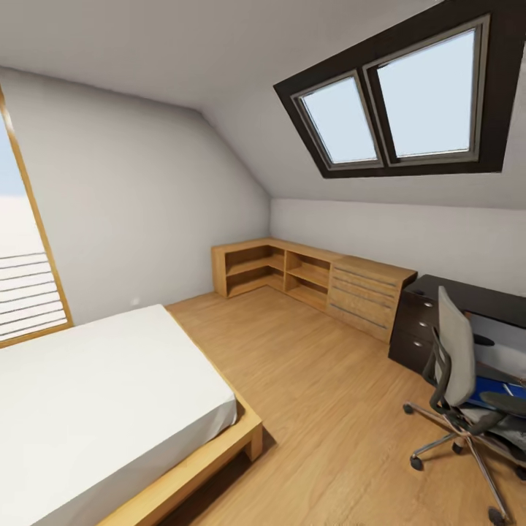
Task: In the bedroom, organize the workspace by keeping the computer under the desk, ensuring the monitor is on the desk, placing the keyboard on the desk next to the monitor, placing the mouse on the desk next to the keyboard, moving the folder from the swivel chair onto the desk next to the mouse, stacking the notebook on top of the folder with the pen on top of the notebook, and positioning the swivel chair next to the desk.
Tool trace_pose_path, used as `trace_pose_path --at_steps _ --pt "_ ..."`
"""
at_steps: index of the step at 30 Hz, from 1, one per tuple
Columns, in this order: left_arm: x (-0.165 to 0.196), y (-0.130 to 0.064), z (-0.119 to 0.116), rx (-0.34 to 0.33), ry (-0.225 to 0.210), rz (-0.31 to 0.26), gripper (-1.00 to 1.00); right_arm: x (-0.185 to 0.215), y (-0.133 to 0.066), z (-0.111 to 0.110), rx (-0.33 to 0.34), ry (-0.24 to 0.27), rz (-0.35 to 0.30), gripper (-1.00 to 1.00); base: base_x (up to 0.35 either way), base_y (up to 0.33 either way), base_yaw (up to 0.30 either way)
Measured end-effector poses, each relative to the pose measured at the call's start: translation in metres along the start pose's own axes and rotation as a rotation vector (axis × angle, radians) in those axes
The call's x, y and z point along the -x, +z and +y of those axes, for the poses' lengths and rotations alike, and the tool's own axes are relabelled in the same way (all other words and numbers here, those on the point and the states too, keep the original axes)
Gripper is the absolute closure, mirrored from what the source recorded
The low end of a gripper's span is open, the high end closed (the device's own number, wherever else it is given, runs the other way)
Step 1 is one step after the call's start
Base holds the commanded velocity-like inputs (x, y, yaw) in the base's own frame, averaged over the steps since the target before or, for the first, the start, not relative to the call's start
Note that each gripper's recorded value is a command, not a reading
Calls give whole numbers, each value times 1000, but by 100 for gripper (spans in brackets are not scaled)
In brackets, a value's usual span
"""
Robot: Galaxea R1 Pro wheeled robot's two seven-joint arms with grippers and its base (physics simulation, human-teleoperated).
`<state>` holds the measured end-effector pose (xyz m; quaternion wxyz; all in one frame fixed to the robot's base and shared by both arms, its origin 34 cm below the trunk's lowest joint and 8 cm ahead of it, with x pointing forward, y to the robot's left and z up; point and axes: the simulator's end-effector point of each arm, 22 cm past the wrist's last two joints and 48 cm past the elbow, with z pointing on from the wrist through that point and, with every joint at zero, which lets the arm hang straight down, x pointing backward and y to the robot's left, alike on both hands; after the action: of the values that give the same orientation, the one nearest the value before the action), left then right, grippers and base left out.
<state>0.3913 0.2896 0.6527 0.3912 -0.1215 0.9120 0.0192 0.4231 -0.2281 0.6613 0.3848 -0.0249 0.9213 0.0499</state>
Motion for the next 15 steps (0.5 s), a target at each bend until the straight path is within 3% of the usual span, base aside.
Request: trace_pose_path --at_steps 7,15 --pt "-3 0 1 2 0 8 -100 -4 0 3 13 2 9 -100 0 31 -207" --pt "-4 -1 1 4 -1 8 -100 -5 0 4 18 3 11 -100 105 247 -273"
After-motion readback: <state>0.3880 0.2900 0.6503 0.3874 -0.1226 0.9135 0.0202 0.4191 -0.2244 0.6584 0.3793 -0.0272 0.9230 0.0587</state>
